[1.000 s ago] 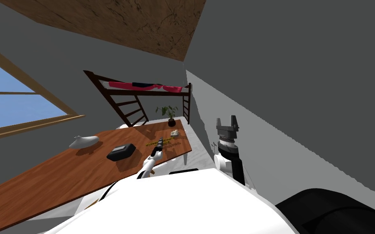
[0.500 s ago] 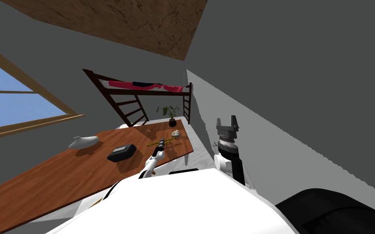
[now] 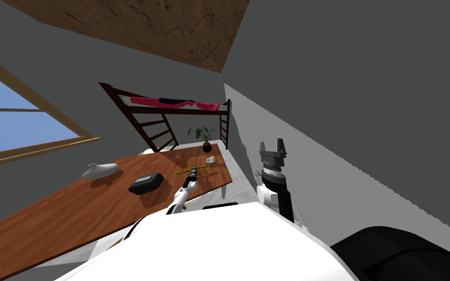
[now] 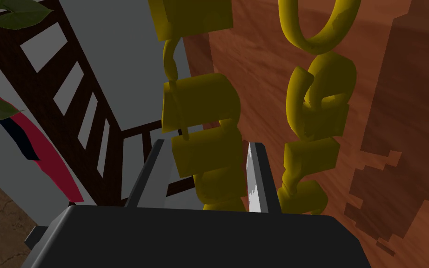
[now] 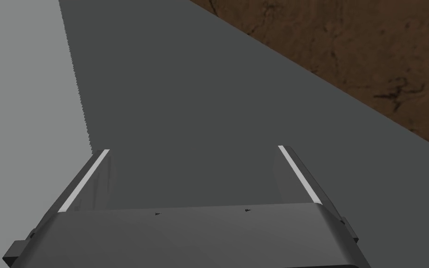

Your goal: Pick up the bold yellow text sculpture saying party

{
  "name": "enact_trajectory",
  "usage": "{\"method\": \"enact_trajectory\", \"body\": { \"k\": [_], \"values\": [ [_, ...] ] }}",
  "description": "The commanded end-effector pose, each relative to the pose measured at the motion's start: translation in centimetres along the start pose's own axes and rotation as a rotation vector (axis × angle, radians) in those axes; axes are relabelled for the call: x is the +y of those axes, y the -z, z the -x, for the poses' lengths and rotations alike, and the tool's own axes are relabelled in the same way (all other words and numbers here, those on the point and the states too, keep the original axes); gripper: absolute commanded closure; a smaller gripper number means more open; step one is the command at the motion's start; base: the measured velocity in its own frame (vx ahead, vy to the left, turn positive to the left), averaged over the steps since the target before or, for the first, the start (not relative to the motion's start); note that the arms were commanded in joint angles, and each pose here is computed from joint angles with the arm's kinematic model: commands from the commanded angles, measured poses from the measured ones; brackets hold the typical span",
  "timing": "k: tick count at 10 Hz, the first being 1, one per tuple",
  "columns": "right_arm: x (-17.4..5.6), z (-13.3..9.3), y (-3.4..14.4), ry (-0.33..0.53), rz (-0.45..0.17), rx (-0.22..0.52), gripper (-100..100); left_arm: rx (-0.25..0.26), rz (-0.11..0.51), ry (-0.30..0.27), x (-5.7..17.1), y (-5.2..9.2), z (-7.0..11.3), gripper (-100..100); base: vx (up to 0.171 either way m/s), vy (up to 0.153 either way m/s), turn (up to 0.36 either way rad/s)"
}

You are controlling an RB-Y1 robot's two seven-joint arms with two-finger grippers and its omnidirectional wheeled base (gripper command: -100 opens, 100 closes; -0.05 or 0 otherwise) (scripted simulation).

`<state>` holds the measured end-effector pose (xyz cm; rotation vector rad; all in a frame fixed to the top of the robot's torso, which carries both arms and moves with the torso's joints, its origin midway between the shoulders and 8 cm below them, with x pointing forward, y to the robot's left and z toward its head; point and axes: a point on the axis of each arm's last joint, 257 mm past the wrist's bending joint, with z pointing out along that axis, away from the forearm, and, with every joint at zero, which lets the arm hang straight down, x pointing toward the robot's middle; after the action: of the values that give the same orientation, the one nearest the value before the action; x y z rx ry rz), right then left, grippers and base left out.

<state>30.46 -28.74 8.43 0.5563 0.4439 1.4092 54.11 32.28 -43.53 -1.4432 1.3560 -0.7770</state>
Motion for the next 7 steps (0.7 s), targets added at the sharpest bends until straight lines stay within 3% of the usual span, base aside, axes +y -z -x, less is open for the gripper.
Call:
{"method": "enact_trajectory", "body": {
  "k": [1, 7],
  "values": [
    [0.0, 0.0, 0.0, 0.000, 0.000, 0.000, 0, 0.001, -0.001, -0.004, 0.0, -0.3, 1.2, 100, -0.031, -0.053, -0.006],
    [0.0, 0.0, 0.0, 0.000, 0.000, 0.000, 0, 0.000, -0.001, -0.003, 0.0, -0.8, 4.0, 100, -0.027, -0.065, 0.001]
  ]
}}
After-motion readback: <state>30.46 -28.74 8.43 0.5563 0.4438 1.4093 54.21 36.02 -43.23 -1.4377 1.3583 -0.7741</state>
